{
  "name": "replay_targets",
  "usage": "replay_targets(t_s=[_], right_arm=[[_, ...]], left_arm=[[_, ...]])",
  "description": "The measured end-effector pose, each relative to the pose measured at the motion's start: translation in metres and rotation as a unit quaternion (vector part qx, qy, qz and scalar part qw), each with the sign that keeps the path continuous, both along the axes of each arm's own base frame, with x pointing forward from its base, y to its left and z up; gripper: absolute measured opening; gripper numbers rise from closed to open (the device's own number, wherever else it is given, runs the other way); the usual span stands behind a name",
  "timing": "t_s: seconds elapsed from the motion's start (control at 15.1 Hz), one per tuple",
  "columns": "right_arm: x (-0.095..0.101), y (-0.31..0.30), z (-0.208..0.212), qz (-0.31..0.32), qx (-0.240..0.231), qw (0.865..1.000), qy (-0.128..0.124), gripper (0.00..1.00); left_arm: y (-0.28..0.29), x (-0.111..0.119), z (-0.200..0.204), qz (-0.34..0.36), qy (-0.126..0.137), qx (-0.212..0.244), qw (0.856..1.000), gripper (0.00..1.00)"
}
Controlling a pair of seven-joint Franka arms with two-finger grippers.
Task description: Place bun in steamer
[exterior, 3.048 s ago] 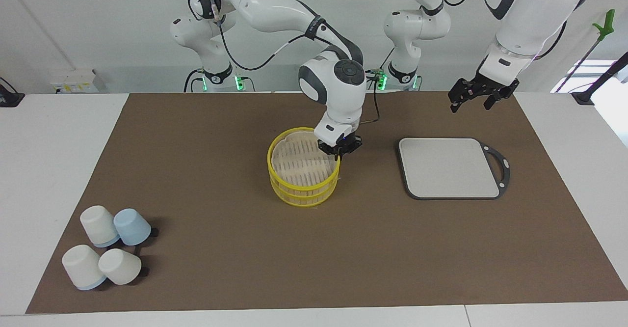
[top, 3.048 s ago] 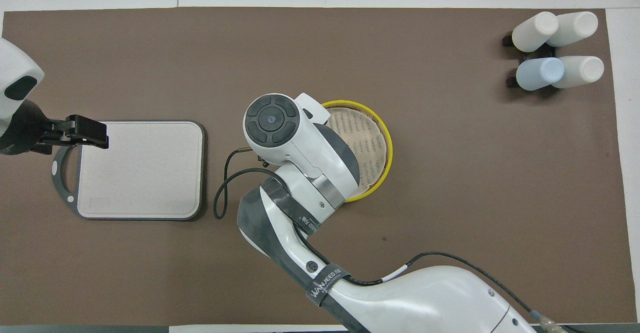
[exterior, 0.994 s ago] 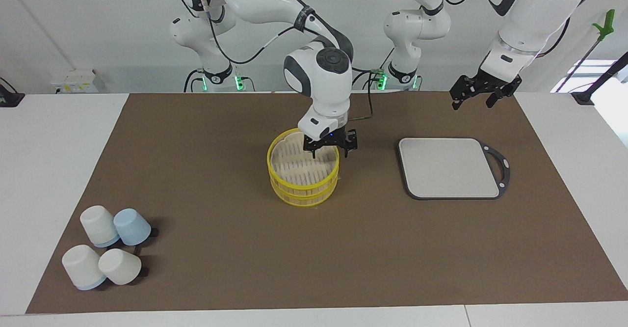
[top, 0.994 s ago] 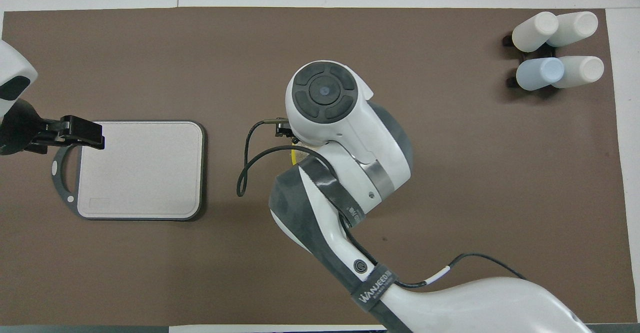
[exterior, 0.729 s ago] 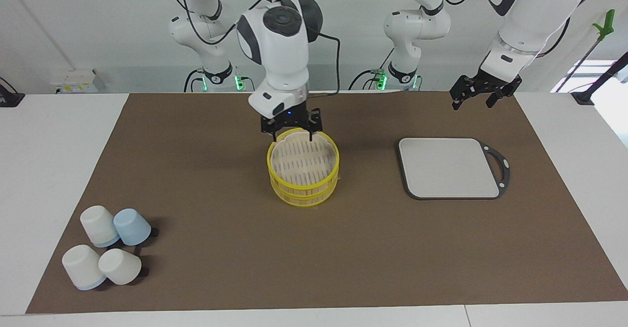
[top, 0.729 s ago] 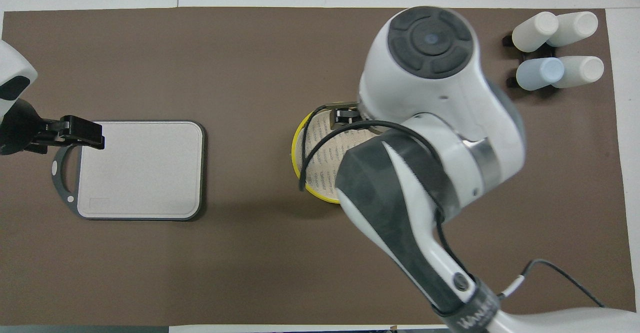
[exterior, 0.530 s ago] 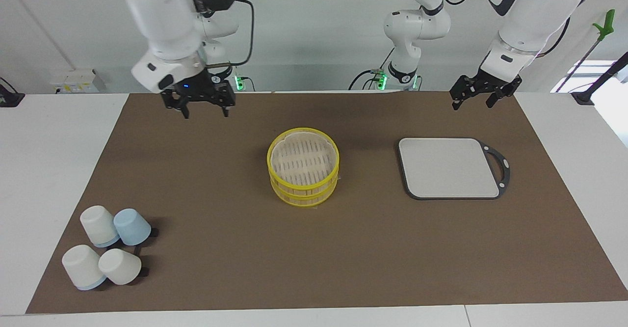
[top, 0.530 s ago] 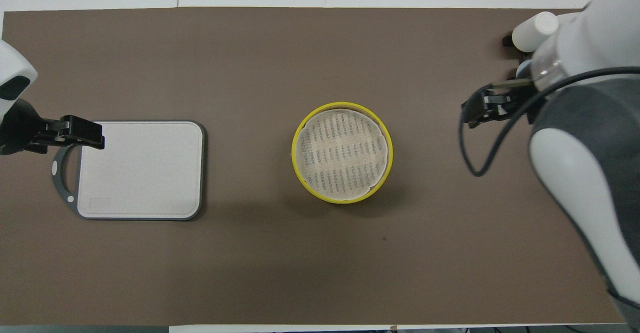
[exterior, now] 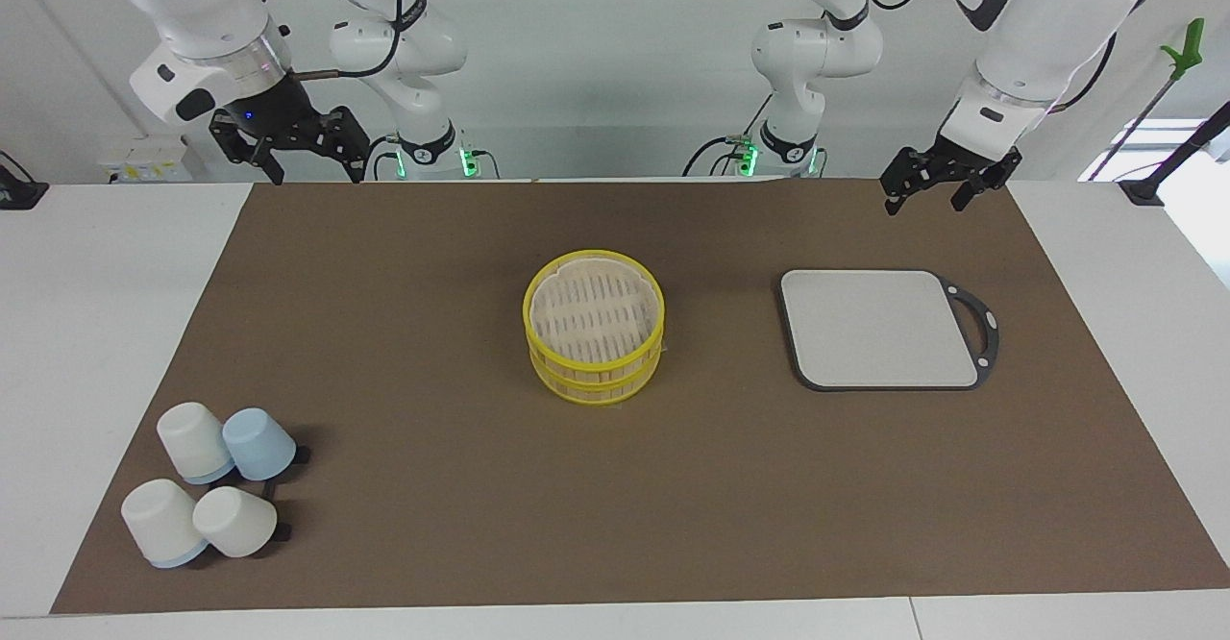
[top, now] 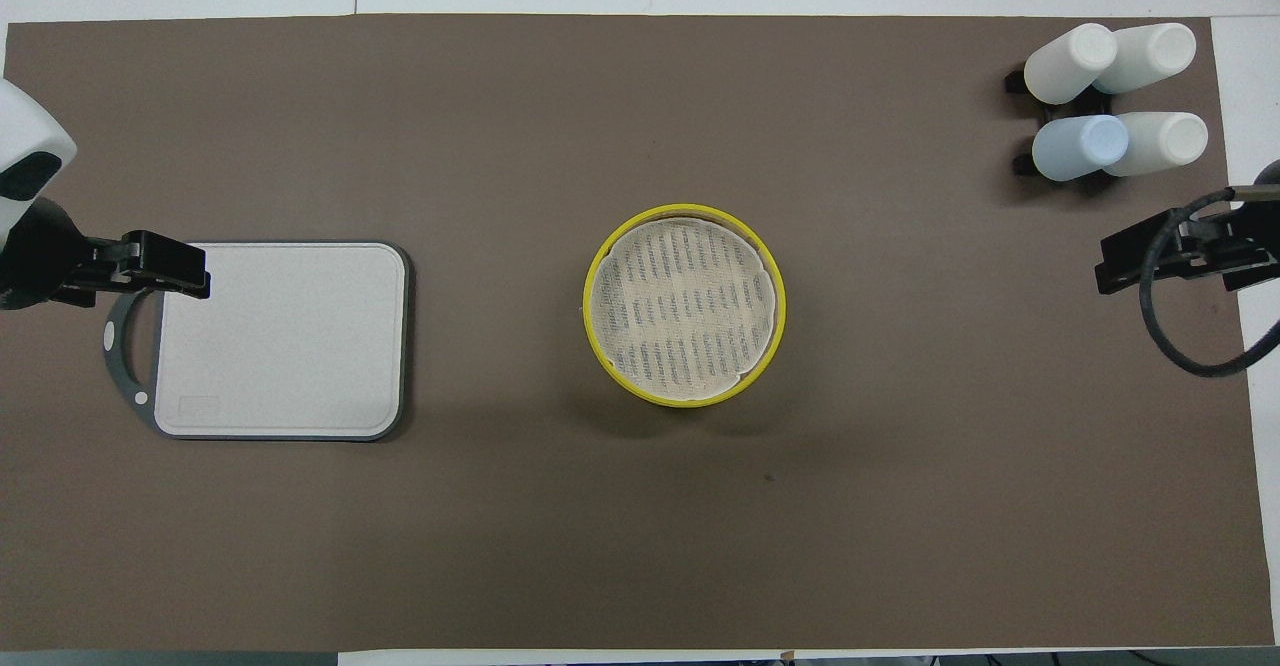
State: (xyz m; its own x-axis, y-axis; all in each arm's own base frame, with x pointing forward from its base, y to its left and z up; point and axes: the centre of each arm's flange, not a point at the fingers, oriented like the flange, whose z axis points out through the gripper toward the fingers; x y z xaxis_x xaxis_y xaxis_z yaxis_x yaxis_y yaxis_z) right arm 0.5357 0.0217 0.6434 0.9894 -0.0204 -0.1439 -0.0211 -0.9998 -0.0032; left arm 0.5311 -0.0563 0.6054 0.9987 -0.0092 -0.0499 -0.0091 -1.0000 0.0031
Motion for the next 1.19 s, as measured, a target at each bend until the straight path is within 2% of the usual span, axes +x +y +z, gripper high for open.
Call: replay_targets(t_s=[0.13, 0.33, 0.73, 1.19], right_arm=[[0.001, -0.011, -0.012, -0.005, 0.001, 1.0, -0.006, 1.0], [0.001, -0.016, -0.03, 0.007, 0.003, 0.999, -0.033, 1.0], [-0.005, -0.013, -0.036, 0.012, 0.006, 0.999, -0.042, 1.0], [-0.003, -0.017, -0.037, 0.009, 0.005, 0.999, -0.053, 1.0]], left_arm=[[0.0, 0.0, 0.0, 0.0, 0.0, 0.0, 1.0, 1.0], [0.0, 0.0, 0.0, 0.0, 0.0, 0.0, 1.0, 1.0], [0.001, 0.0, 0.0, 0.0, 0.0, 0.0, 1.0, 1.0], [0.001, 0.0, 0.0, 0.001, 0.0, 0.0, 1.0, 1.0]])
